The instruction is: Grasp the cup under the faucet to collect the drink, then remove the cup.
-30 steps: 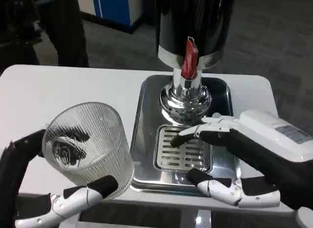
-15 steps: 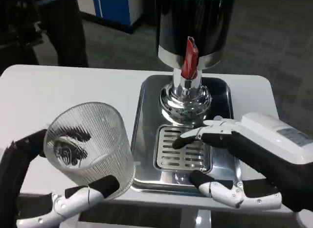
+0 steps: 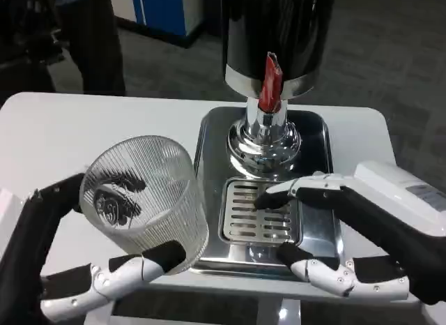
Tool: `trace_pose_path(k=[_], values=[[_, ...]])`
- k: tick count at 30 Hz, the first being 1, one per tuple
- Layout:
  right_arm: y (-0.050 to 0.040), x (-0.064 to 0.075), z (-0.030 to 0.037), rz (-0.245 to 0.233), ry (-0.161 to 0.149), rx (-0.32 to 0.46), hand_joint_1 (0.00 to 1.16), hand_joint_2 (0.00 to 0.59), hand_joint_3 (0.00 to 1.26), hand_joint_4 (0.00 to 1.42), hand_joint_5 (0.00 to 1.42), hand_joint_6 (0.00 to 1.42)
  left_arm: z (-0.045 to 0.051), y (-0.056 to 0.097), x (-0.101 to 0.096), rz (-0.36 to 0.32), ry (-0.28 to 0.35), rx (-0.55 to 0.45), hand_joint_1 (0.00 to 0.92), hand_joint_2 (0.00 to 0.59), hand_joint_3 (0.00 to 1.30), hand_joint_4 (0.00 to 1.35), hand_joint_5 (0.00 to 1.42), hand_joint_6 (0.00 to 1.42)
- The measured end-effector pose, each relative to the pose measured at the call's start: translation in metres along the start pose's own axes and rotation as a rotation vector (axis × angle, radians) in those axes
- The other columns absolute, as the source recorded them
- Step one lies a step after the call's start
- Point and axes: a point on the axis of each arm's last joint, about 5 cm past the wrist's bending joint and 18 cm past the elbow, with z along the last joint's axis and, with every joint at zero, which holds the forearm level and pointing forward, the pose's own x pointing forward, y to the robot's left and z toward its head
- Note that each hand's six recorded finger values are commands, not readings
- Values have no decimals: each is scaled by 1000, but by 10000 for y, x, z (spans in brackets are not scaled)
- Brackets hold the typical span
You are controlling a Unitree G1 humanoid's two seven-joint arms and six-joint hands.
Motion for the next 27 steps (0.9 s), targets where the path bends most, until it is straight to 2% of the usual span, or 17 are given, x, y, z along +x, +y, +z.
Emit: trace_pose_path(k=[7, 11, 13, 17, 22, 27], values=[[29, -31, -25, -21, 35, 31, 432, 406, 277, 276, 216, 171, -1, -2, 52, 5, -6, 1, 523, 55, 694, 599, 612, 355], [39, -50, -54, -59, 76, 68, 424, 395, 253, 269, 206, 175, -30, -9, 78, 4, 9, -3, 523, 55, 694, 599, 612, 355], [58, -60, -79, -85, 100, 92, 421, 393, 250, 266, 206, 176, -59, -12, 110, 1, 15, 7, 523, 55, 694, 599, 612, 355], [110, -85, -138, -104, 143, 127, 412, 384, 249, 254, 196, 178, -104, -20, 139, -6, 28, 15, 523, 55, 694, 599, 612, 355], [115, -125, -185, -139, 183, 135, 370, 362, 229, 232, 173, 171, -196, -45, 182, -25, 60, 17, 523, 55, 694, 599, 612, 355], [132, -139, -217, -149, 205, 146, 328, 358, 206, 198, 149, 162, -285, -81, 240, -56, 78, 24, 523, 55, 694, 599, 612, 355]])
